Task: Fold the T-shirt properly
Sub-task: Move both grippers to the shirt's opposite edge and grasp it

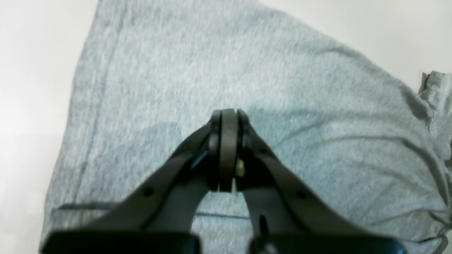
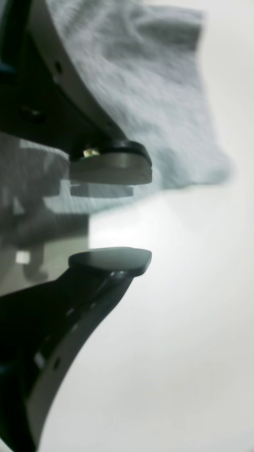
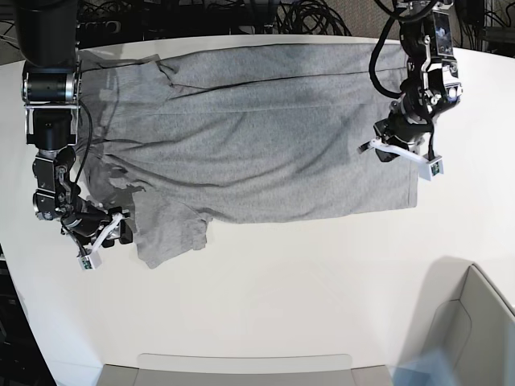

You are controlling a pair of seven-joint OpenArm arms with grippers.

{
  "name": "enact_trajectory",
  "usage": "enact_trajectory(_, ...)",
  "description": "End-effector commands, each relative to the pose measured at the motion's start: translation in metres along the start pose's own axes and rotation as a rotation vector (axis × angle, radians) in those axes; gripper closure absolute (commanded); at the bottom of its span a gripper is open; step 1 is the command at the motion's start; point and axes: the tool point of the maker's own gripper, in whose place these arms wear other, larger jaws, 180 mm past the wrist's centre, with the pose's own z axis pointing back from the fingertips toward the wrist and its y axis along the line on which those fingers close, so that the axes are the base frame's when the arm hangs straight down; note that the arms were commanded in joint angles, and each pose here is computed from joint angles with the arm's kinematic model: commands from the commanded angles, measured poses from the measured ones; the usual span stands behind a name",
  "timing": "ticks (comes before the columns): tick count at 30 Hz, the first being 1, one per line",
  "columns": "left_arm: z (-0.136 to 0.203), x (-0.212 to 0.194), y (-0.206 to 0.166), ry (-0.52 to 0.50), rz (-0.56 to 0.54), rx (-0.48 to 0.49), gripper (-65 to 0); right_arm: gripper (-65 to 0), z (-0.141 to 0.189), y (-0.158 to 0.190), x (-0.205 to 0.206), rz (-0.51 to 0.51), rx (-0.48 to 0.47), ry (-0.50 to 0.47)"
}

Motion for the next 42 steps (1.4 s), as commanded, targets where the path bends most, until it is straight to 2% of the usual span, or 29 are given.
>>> enact_trajectory(1, 0.003, 0.01, -0.002, -0.033, -0.008, -0.005, 0.0, -29.0, 0.005, -0.007, 0.032, 0.009, -0.01, -0.077)
enact_trajectory(9, 0.004, 0.013, 0.0, -0.039, -0.006, 0.0, 0.0, -29.0, -0.005, 0.006, -0.024, -0.042, 0.014, 0.021)
enact_trajectory(13, 0.001, 0.029, -0.005, -0.07, -0.005, -0.012, 0.0, -29.0, -0.005, 0.01, -0.033, -0.042, 0.022, 0.034)
enact_trajectory(16, -0.009, 0.029, 0.001, -0.051, 0.014, 0.005, -1.2, -29.0, -0.005, 0.01, -0.031, -0.039, 0.024, 0.031)
enact_trajectory(19, -0.02, 0.043, 0.002, -0.058, 0.031, 0.01, -7.8, -29.0, -0.003, 0.011, -0.023, -0.019, 0.026, 0.017)
enact_trajectory(23, -0.025, 0.081, 0.011, -0.115, 0.052, 0.033, -15.0, -29.0, -0.003, 0.024, -0.019, 0.059, 0.068, 0.049)
enact_trajectory(27, -0.038, 0.113, 0.03, -0.133, 0.084, 0.079, -19.9, -29.0, -0.005, 0.026, -0.01, 0.08, 0.073, 0.043)
enact_trajectory(30, -0.061, 0.128, 0.052, -0.133, 0.099, 0.139, -20.8, -29.0, -0.005, 0.027, -0.009, 0.081, 0.074, 0.041)
enact_trajectory(33, -0.088, 0.129, 0.073, -0.08, 0.066, 0.213, -20.8, -29.0, -0.006, 0.028, -0.009, 0.08, 0.077, 0.04)
enact_trajectory(36, -0.092, 0.131, 0.069, -0.073, -0.033, 0.172, -20.8, -29.0, -0.006, 0.029, -0.009, 0.078, 0.077, 0.041)
enact_trajectory(38, -0.091, 0.133, 0.07, -0.076, -0.044, 0.149, -20.8, -29.0, -0.006, 0.029, -0.009, 0.078, 0.077, 0.041)
enact_trajectory(42, -0.099, 0.119, 0.081, -0.036, -0.031, 0.167, -20.9, -29.0, -0.005, 0.026, -0.009, 0.079, 0.071, 0.041)
